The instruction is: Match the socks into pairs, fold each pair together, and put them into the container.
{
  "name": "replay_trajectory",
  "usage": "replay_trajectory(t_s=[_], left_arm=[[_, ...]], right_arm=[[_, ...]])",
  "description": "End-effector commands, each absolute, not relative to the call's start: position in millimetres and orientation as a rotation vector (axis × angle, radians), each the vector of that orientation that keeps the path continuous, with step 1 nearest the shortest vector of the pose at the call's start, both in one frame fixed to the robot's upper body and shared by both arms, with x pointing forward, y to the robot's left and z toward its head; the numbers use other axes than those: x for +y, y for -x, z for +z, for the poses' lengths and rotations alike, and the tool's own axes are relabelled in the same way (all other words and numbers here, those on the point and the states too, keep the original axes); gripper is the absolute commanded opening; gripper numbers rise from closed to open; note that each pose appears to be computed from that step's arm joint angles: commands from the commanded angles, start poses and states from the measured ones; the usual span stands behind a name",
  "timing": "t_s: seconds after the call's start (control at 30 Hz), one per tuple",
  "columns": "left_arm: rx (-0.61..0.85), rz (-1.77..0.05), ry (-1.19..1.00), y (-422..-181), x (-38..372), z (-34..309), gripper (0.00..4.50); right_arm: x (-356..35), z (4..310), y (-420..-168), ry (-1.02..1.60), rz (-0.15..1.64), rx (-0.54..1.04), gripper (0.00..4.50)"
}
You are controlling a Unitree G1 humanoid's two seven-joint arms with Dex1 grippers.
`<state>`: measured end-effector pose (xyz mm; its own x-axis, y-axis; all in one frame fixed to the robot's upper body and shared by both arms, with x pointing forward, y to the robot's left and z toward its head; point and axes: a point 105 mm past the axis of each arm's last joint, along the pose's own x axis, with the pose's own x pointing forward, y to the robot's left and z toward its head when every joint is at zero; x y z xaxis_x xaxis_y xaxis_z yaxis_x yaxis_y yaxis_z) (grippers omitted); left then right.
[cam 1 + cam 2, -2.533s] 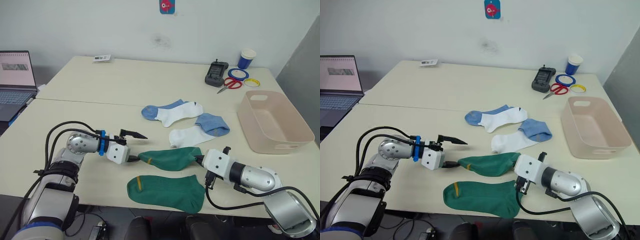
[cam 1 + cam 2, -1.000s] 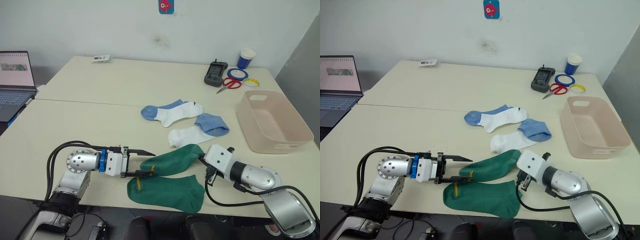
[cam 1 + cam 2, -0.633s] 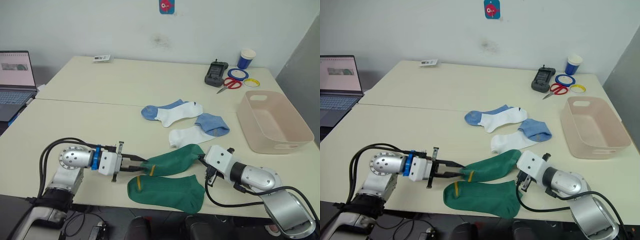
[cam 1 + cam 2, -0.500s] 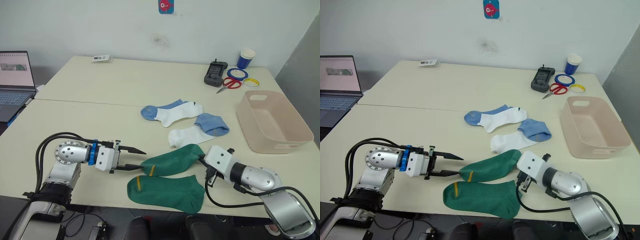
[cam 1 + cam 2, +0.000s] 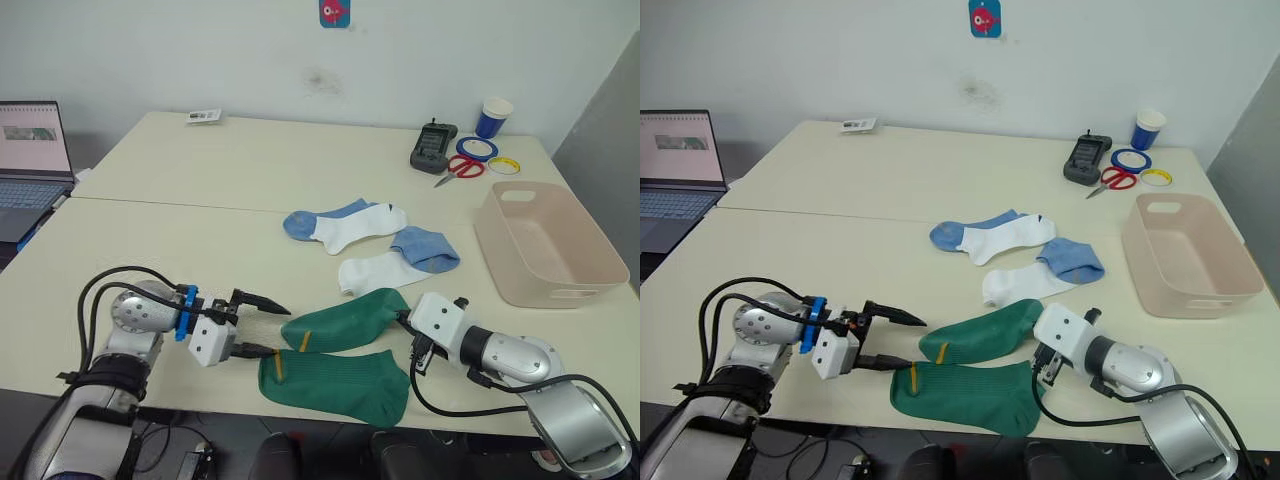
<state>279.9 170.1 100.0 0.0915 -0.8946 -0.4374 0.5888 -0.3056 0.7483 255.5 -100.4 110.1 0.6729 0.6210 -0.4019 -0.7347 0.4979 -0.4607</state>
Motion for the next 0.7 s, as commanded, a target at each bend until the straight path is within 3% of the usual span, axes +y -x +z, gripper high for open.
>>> replay_trajectory(t_s=[0.03,0.7], left_arm=[[-0.428,-1.518,-1.136,-282,162,101,3.61],[-0.416,-1.457,-1.191,-288,178,107,3.61]], right_arm=[[-95,121,-254,0.662,0.831,0.135,0.0],[-93,121,-253,0.662,0.834,0.131,0.0]])
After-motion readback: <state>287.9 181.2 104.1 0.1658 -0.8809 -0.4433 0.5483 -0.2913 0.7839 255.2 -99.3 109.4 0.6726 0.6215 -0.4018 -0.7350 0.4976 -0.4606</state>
